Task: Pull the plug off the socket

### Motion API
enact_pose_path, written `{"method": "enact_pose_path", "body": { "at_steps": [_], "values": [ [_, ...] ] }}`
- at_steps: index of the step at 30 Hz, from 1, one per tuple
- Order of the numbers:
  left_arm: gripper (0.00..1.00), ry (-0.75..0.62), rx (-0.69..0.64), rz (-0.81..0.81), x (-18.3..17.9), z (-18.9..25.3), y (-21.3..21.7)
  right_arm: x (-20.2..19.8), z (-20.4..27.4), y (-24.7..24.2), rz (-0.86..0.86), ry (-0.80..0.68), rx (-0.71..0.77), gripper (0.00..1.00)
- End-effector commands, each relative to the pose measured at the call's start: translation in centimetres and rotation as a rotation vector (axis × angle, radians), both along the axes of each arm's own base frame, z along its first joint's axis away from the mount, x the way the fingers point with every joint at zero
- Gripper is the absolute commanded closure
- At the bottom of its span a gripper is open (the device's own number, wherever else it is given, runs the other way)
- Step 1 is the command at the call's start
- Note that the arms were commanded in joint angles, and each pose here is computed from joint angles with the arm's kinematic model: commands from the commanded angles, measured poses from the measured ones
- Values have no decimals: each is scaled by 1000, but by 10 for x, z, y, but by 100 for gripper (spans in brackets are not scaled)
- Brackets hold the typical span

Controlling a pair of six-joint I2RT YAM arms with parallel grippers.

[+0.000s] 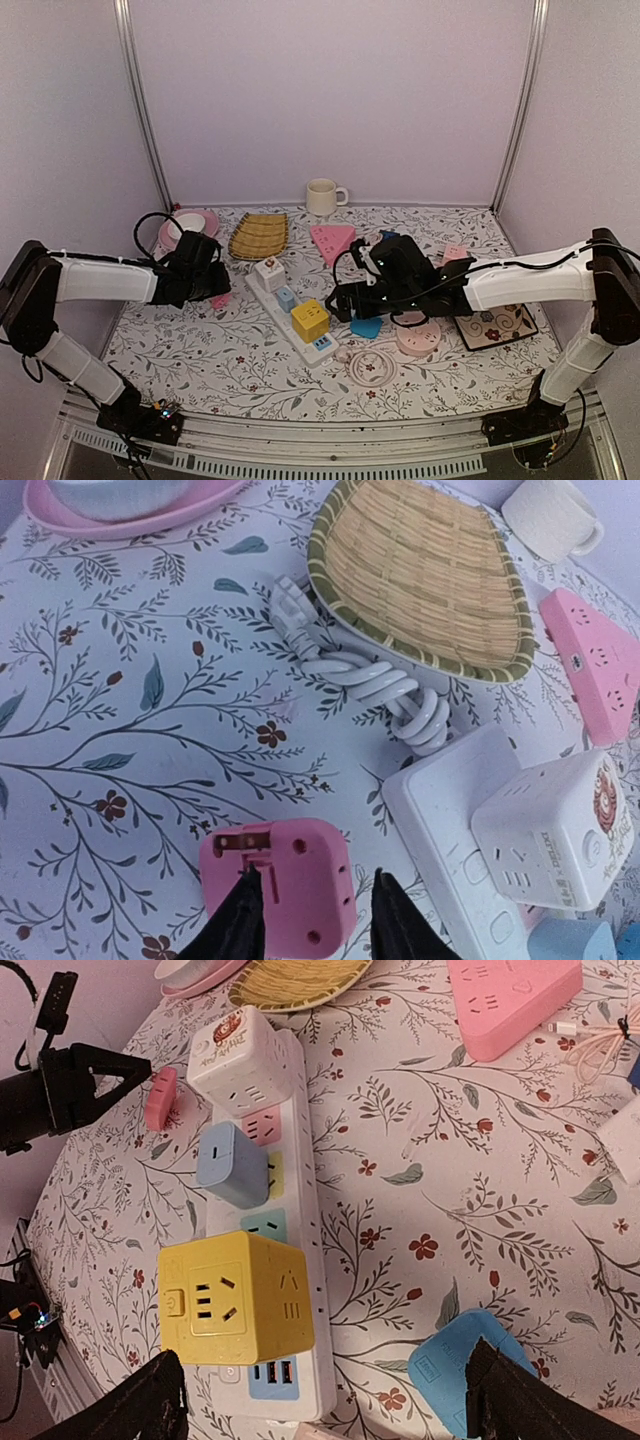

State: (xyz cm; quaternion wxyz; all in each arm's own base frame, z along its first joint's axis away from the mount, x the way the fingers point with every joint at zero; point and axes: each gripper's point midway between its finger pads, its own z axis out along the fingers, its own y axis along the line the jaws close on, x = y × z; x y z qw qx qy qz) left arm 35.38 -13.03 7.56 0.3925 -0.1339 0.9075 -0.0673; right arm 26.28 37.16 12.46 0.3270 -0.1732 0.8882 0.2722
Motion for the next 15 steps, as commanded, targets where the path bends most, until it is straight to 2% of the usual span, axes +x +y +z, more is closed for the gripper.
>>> {"method": "enact_pose_path", "body": {
  "at_steps": [1,7,15],
  "values": [
    [63,-40,-65,-59,1,13,-13,-1,4,12,20,-27,-26,1],
    [62,-59,-133,-100,-5,23,-23,-4,1,27,55,-41,-58,0],
    [57,-71,-328,-268,-22,34,-63,-11,-5,57,110,-89,-153,0]
  ]
}}
